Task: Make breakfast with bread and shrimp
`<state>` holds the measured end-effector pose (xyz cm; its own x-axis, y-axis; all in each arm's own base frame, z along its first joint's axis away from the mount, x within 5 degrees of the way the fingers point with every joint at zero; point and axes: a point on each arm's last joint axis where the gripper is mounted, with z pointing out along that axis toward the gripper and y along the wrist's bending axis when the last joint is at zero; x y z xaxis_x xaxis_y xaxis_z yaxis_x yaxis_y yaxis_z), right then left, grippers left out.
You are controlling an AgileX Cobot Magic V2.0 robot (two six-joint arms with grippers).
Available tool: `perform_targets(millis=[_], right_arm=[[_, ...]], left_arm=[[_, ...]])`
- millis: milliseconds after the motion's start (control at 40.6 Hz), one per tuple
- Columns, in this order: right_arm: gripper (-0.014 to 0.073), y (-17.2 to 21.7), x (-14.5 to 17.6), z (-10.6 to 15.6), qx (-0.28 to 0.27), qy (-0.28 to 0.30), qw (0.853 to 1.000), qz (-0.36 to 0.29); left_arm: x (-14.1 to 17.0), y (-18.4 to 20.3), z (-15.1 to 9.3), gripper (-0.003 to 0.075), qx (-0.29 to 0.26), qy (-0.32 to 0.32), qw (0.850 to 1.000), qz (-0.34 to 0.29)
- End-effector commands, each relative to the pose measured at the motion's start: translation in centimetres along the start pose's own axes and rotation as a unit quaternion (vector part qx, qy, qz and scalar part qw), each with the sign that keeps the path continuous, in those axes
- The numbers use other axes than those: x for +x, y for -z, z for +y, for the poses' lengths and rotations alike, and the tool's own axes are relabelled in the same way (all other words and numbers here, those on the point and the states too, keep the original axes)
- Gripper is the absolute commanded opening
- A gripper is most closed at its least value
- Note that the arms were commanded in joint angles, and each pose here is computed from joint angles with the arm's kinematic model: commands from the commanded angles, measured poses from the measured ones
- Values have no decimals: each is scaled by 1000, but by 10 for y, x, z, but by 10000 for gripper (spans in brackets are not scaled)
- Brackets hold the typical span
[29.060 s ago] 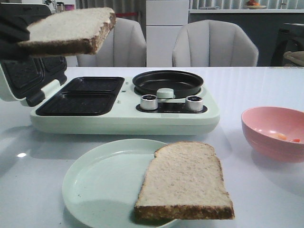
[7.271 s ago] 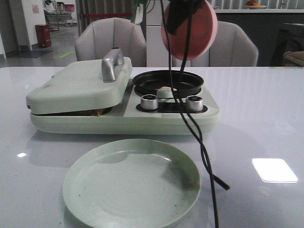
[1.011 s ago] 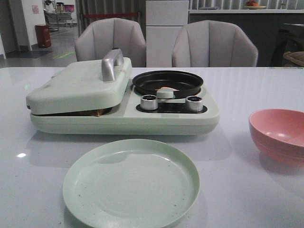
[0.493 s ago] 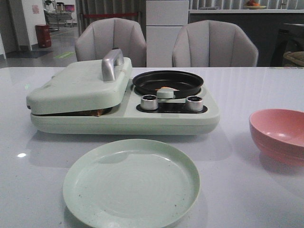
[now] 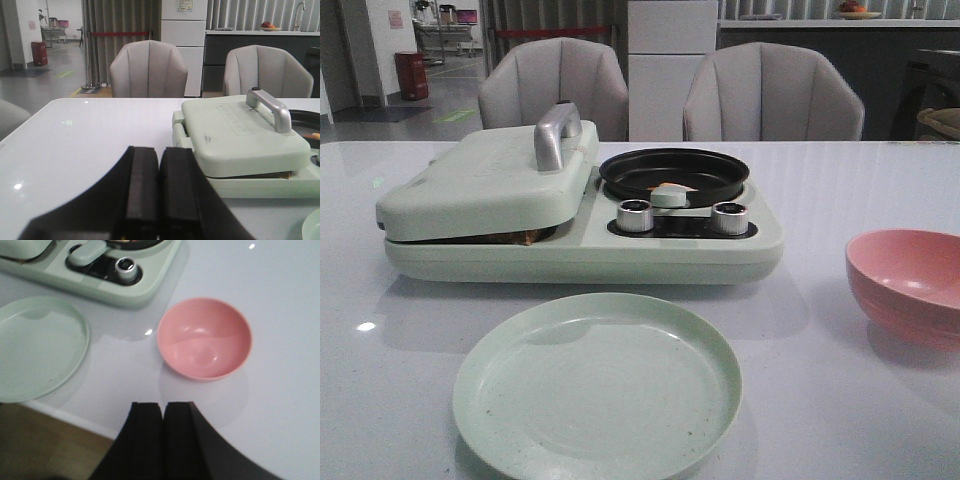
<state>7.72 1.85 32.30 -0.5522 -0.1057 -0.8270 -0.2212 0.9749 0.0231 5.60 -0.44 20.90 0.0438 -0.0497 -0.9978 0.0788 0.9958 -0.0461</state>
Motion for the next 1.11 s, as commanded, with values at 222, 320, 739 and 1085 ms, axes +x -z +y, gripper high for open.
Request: perform_targets(millis=[222, 320, 739, 1085], right_arm=[[36, -8, 44, -17, 126, -10, 952, -280], [36, -18, 66, -17, 132, -5, 936, -327], [36, -37, 105, -18, 133, -24, 922, -363], [36, -38, 105, -18, 129, -35, 922, -364]], left_arm=[[0, 1, 0, 101, 2, 5, 999, -42], [0, 1, 0, 101, 2, 5, 999, -42], [1, 1, 0, 101, 2, 5, 999, -40], [1, 1, 0, 101, 2, 5, 999, -40]])
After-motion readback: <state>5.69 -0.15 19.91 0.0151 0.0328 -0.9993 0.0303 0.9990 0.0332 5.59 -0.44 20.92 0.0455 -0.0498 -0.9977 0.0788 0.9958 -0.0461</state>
